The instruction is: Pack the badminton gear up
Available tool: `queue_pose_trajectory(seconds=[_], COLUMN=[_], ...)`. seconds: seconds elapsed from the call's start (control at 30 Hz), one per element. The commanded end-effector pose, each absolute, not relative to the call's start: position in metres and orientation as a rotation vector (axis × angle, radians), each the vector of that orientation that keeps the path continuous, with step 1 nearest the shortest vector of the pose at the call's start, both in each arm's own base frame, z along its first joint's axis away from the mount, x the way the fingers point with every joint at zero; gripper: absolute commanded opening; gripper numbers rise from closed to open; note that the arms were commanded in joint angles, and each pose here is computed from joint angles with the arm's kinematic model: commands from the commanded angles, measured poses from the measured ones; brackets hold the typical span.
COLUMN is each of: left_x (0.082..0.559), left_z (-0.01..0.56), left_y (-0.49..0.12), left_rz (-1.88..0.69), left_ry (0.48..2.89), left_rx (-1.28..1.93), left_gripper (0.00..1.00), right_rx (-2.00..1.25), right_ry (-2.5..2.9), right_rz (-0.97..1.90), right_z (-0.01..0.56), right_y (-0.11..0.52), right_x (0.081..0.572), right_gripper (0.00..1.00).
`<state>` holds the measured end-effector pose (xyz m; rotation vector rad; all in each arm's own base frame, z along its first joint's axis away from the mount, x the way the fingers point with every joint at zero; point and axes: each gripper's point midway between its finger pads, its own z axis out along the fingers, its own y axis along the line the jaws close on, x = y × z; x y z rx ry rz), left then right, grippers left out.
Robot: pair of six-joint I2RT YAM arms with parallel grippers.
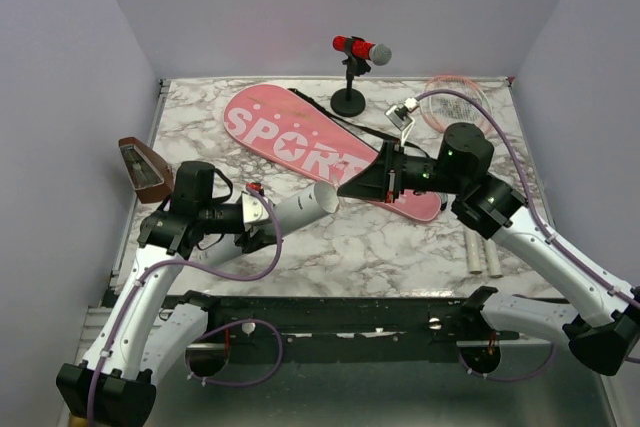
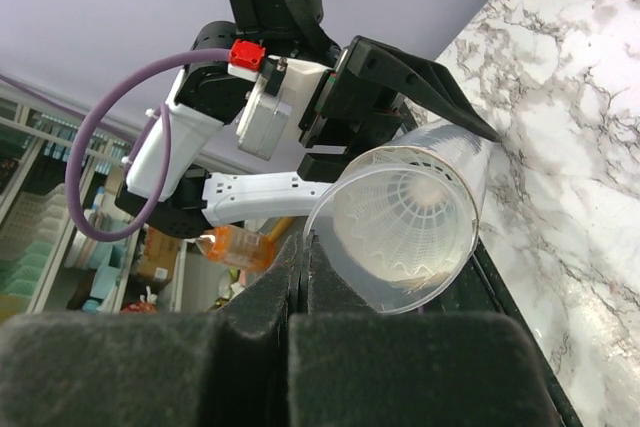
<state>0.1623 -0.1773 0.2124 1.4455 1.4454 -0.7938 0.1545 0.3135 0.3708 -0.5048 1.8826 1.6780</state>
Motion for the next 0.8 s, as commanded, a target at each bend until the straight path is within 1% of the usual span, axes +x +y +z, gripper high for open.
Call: queue_pose_trajectory(seconds=[0.0, 0.77], left_x=[0.157, 0.159], left_z=[0.233, 0.233], left_y=[-0.183, -0.183], left_rz=[-0.805, -0.792], left_ry=[1.338, 1.337], left_rx=[1.463, 1.463], left_gripper=[0.37, 0.37], right_rx=[-0.508, -0.478], right_ry=[1.875, 1.924], right_rz=[1.713, 1.716], right_z=[0.367, 0.346], right_y=[0.316, 0.322], right_x=[0.154, 0.160], right_gripper=[0.01, 0.01])
